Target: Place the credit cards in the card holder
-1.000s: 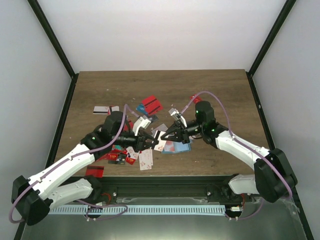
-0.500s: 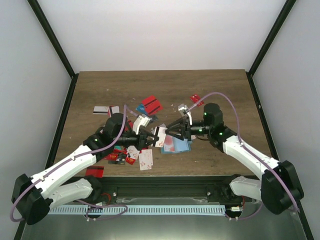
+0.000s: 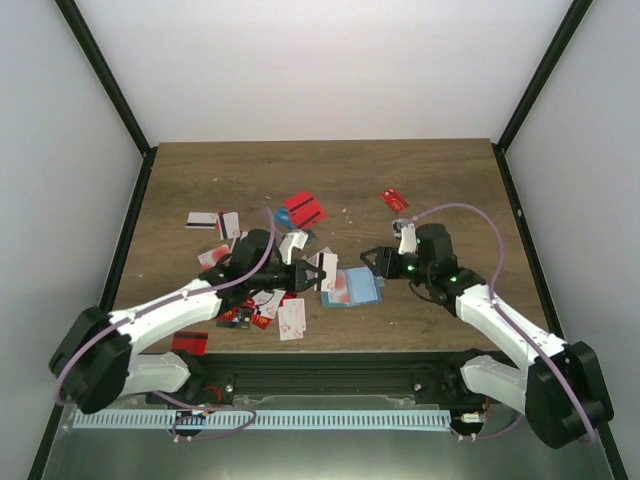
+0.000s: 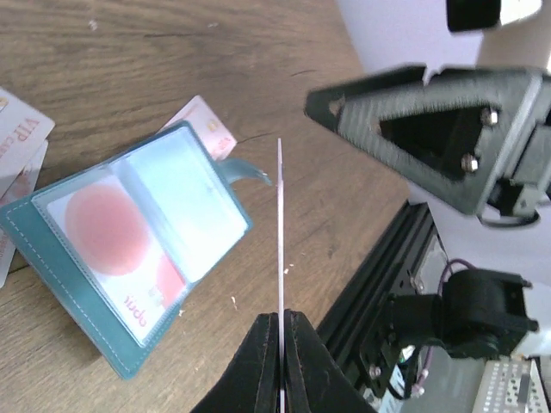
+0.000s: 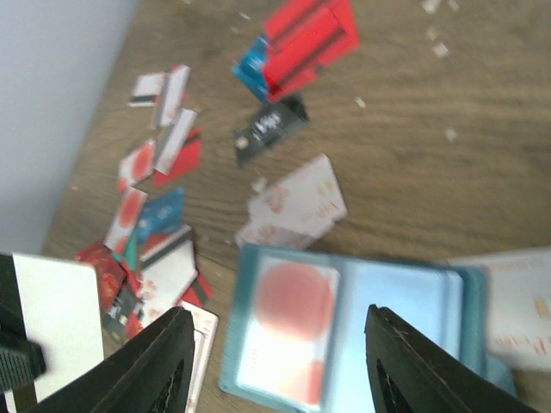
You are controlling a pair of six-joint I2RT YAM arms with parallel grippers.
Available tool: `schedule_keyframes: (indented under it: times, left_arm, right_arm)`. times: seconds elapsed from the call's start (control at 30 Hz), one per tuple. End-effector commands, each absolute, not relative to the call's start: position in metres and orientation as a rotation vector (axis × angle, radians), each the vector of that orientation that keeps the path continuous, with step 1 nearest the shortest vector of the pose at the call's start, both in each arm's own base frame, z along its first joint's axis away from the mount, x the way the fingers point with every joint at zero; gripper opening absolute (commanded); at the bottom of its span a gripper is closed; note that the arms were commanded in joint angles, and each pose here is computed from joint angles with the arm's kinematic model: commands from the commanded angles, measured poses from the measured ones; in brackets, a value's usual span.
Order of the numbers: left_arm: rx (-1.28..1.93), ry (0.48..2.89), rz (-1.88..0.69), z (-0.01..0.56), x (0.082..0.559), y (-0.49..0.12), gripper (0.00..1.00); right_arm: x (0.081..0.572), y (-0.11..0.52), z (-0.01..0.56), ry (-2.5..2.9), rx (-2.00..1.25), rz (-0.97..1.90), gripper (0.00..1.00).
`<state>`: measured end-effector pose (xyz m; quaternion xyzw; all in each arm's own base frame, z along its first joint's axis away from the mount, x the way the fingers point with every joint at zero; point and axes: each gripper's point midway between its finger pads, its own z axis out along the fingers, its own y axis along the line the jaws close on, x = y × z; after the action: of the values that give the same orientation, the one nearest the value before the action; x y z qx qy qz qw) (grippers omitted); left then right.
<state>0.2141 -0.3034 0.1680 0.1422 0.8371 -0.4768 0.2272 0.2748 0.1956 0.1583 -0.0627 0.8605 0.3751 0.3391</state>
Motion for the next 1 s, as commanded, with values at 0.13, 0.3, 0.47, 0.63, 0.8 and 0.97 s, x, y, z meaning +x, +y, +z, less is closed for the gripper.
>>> schedule_keyframes:
  times: [0.13, 0.3, 0.47, 0.63, 0.8, 0.97]
  left_arm:
    - [0.167, 2.473, -1.421, 0.126, 0.234, -0.330, 0.04]
    - [0.233, 2.674, -1.318, 0.093, 0.228, -0.332, 0.04]
    - [0.282, 2.734, -1.299, 0.082, 0.228, -0.336, 0.04]
    - [0.238, 2.779, -1.267, 0.069, 0.230, -0.335, 0.04]
    - [0.223, 2.816, -1.262, 0.058, 0.230, -0.337, 0.04]
    - [0.227, 2.815, -1.249, 0.058, 0.231, -0.337, 0.04]
  right_arm:
    - [0.264, 0.175, 0.099, 2.428, 0.007, 0.874, 0.54]
    - [0.262, 0.173, 0.081, 2.487, 0.022, 0.850, 0.51]
    - [0.260, 0.170, 0.069, 2.514, 0.033, 0.828, 0.48]
    - [0.260, 0.172, 0.060, 2.536, 0.031, 0.834, 0.44]
    - [0.261, 0.167, 0.053, 2.558, 0.039, 0.782, 0.41]
    - [0.261, 0.162, 0.054, 2.559, 0.035, 0.743, 0.49]
